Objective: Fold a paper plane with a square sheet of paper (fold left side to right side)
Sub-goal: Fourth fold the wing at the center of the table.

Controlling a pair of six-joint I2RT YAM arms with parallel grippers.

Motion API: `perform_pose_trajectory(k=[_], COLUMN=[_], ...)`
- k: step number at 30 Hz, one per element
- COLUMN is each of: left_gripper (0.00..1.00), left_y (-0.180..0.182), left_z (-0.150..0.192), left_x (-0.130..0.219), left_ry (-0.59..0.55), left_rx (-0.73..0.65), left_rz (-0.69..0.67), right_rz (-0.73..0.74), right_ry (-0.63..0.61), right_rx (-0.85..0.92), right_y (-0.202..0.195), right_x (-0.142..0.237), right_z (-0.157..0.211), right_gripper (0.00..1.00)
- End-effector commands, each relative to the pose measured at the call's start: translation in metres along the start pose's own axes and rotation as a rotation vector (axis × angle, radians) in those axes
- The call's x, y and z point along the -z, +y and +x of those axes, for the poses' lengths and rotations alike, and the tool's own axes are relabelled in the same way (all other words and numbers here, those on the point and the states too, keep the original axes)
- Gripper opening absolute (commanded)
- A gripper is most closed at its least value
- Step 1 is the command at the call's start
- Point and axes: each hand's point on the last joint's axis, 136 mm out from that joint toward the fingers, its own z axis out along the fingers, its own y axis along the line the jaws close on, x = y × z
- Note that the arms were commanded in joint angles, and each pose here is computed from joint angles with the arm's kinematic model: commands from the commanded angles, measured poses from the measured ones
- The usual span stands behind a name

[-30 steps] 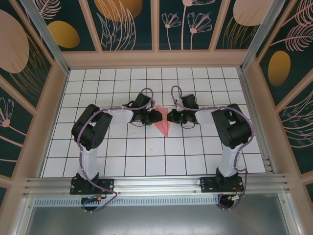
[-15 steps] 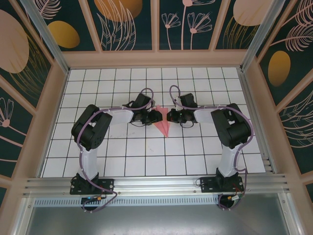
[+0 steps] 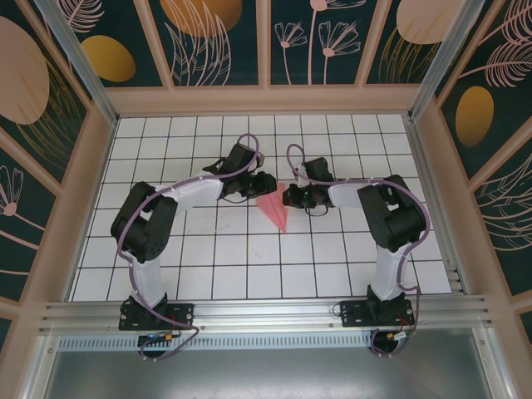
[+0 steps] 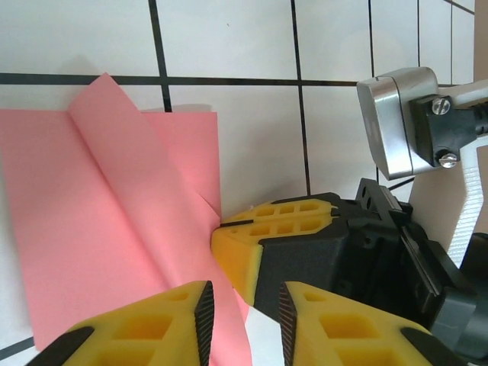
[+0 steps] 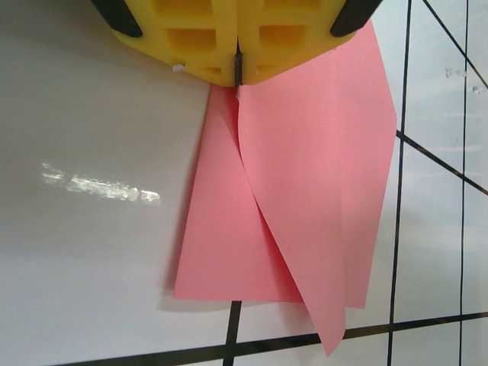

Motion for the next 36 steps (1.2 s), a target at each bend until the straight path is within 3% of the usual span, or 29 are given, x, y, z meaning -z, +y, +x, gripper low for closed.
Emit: perform_pose_trajectory(k=[1, 17, 22, 30, 36], left_gripper=[0.31, 0.30, 0.29, 0.29, 0.29], left_y=[0.002, 0.038, 0.055, 0.078, 0.079], left_z=[0.002, 0.003, 0.015, 0.036, 0.037], left_x=[-0.014, -0.056, -0.062, -0.067, -0.067], left_ry=[0.041, 0.082, 0.103, 0.126, 0.126], left_rx=[0.004, 0.044, 0.061, 0.095, 0.098], left_rz=[0.015, -0.063, -0.095, -0.125, -0.124], right_rz=[0.114, 0.130, 0.112, 0.094, 0.039], right_ry=[0.099, 0.102, 0.053, -0.117, -0.133], right_rx=[-0.014, -0.007, 0.027, 0.101, 0.099], right_y=[-0.028, -0.030, -0.017, 0.019, 0.041], right_x=[-0.018, -0.019, -0.010, 0.044, 0.075], right_z=[0.034, 0.036, 0.020, -0.034, -0.022], right_gripper=[0.00, 0.00, 0.01, 0.22, 0.27])
